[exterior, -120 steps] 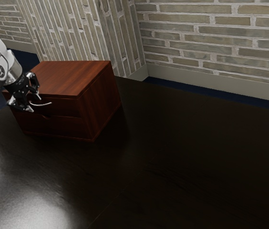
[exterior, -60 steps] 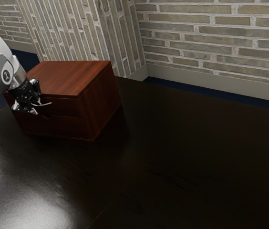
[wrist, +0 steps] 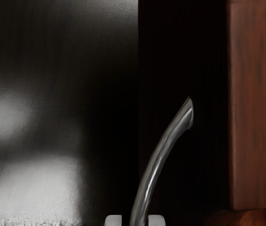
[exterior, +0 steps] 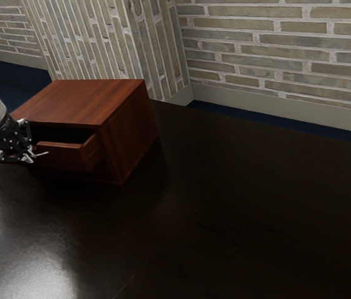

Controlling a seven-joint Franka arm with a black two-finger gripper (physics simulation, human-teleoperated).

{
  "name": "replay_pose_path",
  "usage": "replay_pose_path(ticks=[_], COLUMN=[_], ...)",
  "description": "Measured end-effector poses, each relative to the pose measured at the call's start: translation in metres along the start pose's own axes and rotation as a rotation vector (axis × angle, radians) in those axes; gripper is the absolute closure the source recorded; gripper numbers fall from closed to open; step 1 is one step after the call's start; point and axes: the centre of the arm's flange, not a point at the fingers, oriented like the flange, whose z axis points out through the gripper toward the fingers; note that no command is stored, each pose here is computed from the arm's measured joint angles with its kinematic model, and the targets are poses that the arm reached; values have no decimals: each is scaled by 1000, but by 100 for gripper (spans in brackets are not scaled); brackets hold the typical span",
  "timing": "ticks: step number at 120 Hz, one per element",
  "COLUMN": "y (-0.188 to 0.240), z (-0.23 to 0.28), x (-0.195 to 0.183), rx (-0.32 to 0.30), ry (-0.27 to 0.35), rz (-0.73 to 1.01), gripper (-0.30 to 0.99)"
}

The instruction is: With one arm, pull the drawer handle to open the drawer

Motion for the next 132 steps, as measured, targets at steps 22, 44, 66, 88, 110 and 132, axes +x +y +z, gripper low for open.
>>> replay_pose_path(ticks=[22,44,66,88,110,132], y=[-22,-50,-72,-88,-95,-94], z=[-8,-20,-23,-28,-31,-31], x=[7,18,17,14,13,13], rx=[-6,-11,0,0,-1,1], ry=[-23,-29,-28,-25,-20,-17], rz=[-11,-12,11,40,57,61], gripper=[76,77,76,76,76,72])
